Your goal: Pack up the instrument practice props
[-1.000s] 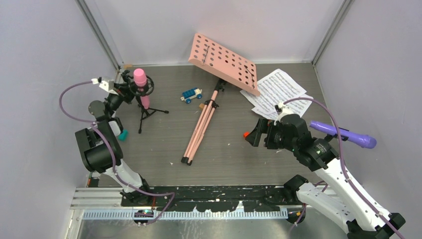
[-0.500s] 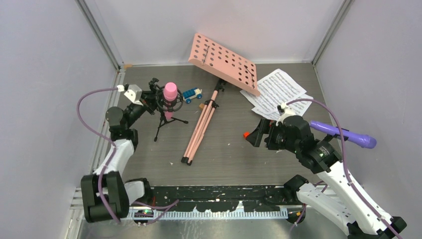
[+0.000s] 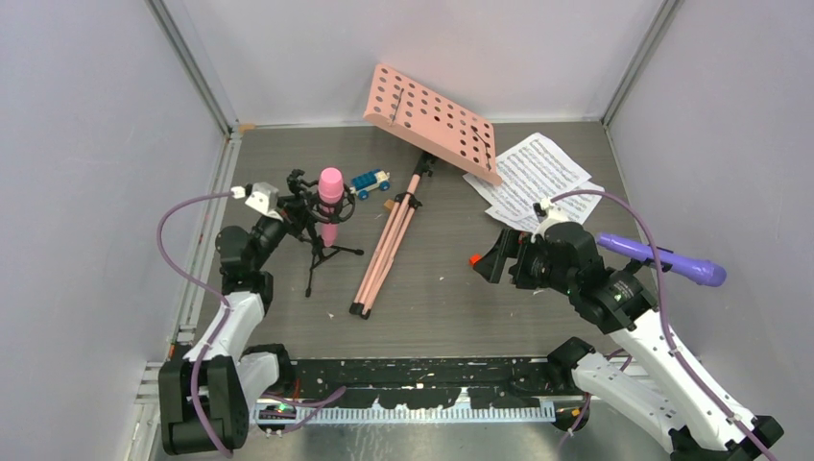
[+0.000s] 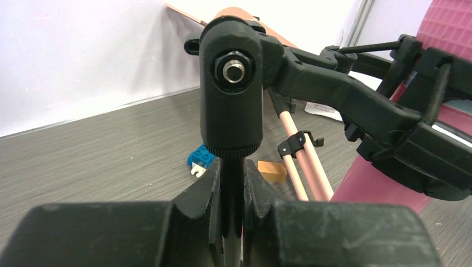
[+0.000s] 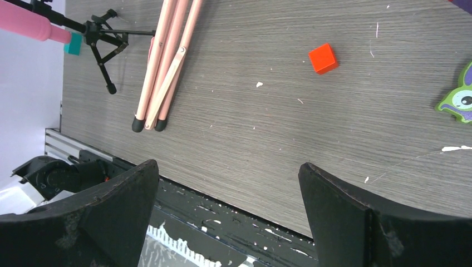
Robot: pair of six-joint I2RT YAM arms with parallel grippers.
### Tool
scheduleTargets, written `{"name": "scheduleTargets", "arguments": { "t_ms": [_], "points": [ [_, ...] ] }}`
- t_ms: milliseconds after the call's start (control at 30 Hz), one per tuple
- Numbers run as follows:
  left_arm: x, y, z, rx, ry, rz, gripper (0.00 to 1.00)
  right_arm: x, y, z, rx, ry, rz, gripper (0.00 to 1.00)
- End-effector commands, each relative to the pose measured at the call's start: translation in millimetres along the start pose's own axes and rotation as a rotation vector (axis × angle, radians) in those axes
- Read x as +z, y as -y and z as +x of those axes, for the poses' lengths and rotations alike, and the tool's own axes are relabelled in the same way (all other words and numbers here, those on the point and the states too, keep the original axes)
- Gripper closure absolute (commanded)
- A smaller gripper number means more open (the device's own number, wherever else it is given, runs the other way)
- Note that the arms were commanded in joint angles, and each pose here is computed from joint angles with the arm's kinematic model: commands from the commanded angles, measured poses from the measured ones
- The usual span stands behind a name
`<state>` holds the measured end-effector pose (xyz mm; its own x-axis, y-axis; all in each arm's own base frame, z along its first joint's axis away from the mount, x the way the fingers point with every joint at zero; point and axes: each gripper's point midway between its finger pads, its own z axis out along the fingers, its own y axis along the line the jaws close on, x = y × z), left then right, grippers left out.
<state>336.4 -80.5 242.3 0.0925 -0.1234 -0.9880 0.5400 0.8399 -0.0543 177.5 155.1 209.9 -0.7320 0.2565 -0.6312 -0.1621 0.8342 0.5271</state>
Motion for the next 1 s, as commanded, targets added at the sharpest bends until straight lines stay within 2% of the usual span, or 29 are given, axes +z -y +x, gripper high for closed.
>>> {"name": "scheduleTargets", "arguments": {
  "t_ms": [0,100,200,333,467,567,733,967],
  "points": [
    [-5,-8,-15,0.005,0.096,-0.082,1.00,2,-11,-7,-0.014,0.027,-0.057,0.00],
    [-6,-7,-9,-0.019,0.080,-0.097,1.00,5,-23,-8,-0.054,0.031,-0.136,0.00],
    [-6,0,-5,-0.034,0.071,-0.087,1.00,9,-40,-17,-0.077,0.090,-0.238,0.00],
    [-8,6,4,-0.041,0.046,-0.091,1.00,13,-68,-41,-0.087,0.241,-0.397,0.00],
    [-12,9,12,-0.037,0.025,-0.096,1.00,17,-94,-76,-0.117,0.451,-0.513,0.00],
    [-16,8,18,-0.025,-0.006,-0.110,1.00,22,-117,-90,-0.205,0.537,-0.559,0.00],
    [-18,18,24,-0.024,-0.023,-0.091,1.00,34,-175,-99,-0.398,0.579,-0.609,0.00],
    [-18,13,25,-0.013,-0.026,-0.131,1.00,47,-251,-112,-0.438,0.619,-0.715,0.00]
  ]
}}
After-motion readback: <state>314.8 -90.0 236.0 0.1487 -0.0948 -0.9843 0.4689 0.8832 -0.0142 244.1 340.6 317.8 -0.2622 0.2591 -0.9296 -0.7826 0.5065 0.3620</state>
